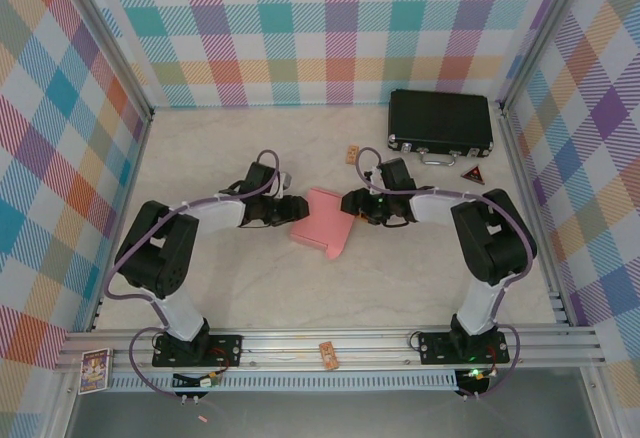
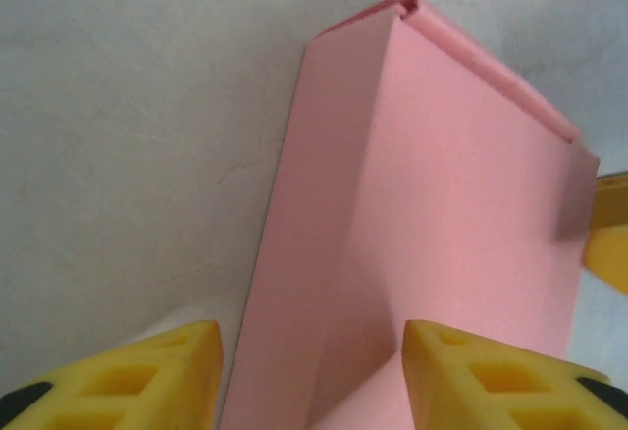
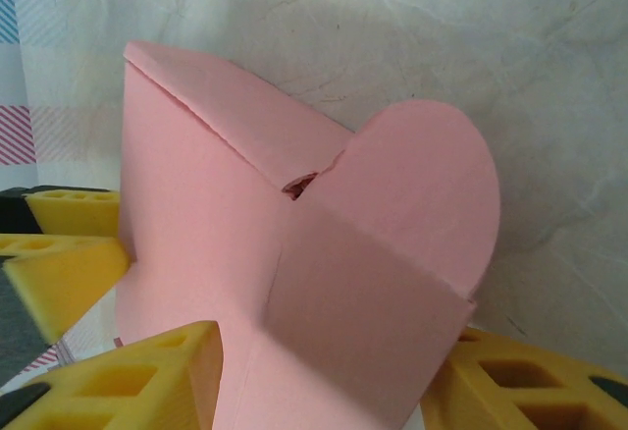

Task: Fold the paper box

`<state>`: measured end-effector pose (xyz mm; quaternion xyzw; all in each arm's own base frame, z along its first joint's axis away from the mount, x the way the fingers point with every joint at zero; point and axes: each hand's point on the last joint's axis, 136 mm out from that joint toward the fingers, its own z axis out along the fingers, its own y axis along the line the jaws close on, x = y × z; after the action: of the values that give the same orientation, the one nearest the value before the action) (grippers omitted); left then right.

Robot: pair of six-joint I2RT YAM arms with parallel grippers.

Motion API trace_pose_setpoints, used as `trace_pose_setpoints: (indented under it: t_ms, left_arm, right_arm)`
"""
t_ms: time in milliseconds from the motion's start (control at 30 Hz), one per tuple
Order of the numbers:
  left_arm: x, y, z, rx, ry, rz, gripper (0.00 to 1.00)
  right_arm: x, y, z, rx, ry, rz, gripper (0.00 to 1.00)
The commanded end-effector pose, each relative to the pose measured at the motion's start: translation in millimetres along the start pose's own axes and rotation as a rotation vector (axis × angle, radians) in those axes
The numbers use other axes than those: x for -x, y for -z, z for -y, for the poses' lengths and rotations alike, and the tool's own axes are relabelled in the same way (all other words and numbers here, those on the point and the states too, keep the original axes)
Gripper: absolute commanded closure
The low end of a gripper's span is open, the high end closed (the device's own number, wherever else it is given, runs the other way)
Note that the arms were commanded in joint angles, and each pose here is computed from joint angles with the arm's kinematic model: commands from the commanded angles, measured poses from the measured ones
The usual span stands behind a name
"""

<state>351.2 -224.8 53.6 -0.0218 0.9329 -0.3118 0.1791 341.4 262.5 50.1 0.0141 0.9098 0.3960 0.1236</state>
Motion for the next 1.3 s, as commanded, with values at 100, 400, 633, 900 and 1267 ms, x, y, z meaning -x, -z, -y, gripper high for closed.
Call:
trace_pose_setpoints:
  t_ms: [100, 400, 633, 900, 1267]
  left_arm:
    - [32, 13, 6, -0.016, 0.008, 0.117, 0.49]
    - [21, -7, 3, -0.058, -0.005, 0.044, 0.59]
    - [7, -12, -11, -0.037, 0.032, 0.031, 0.72]
    - [-1, -14, -19, -0.041, 0.081, 0.051, 0.76]
    - [3, -10, -10, -0.093, 0.099, 0.08, 0.73]
  right_arm:
    - [-9, -8, -9, 0.094, -0.019, -0.035, 0.46]
    - [-18, -17, -12, 0.151, -0.044, -0.052, 0.47]
    - [-14, -13, -29, 0.218, -0.016, -0.036, 0.5]
    - [-1, 5, -67, 0.277, 0.06, 0.004, 0.5]
    - [10, 16, -95, 0.292, 0.119, 0.017, 0.5]
